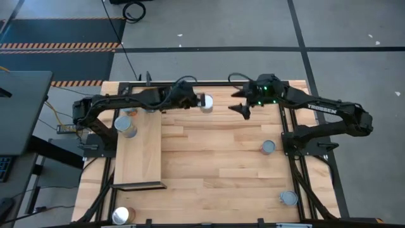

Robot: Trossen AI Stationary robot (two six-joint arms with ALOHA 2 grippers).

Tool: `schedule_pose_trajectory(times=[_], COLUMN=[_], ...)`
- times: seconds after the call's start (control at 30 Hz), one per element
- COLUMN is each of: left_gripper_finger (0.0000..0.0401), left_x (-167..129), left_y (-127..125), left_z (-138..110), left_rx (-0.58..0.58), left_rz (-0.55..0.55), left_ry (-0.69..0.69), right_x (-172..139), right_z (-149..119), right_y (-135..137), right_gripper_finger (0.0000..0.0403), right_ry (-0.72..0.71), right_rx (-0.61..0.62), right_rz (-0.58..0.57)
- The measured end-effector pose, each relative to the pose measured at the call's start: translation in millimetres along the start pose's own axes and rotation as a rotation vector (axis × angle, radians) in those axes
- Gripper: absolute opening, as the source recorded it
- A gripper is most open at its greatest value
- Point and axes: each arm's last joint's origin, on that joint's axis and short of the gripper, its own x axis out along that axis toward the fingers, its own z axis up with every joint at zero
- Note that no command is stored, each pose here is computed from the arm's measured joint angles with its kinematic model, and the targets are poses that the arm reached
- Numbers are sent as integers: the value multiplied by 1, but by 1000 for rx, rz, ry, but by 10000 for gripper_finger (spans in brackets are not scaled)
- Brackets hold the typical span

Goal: Pick and place cans onto a shelf
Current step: Put the canned peaches on the shelf aligned with the other canned peaches

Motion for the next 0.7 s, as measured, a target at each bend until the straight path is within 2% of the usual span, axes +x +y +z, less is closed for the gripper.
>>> schedule_pose_trajectory(times=[0.17,0.27,0.37,0.5,0.7], left_gripper_finger=[0,0,0,0,0], left_x=[-8,-11,-7,5,18], left_y=[-13,-18,-23,-27,-27], left_z=[-24,-40,-59,-84,-108], left_rx=[143,201,240,280,371], left_rz=[-51,-75,-88,-90,-76], left_ry=[57,119,166,208,244], right_x=[-11,-9,-1,14,32], right_z=[-1,-6,-16,-28,-44], right_y=[39,59,75,90,98], right_gripper_finger=[349,349,349,349,349], right_ry=[-14,9,79,152,257], right_rx=[-81,-170,-226,-227,-261], right_rz=[125,186,173,137,99])
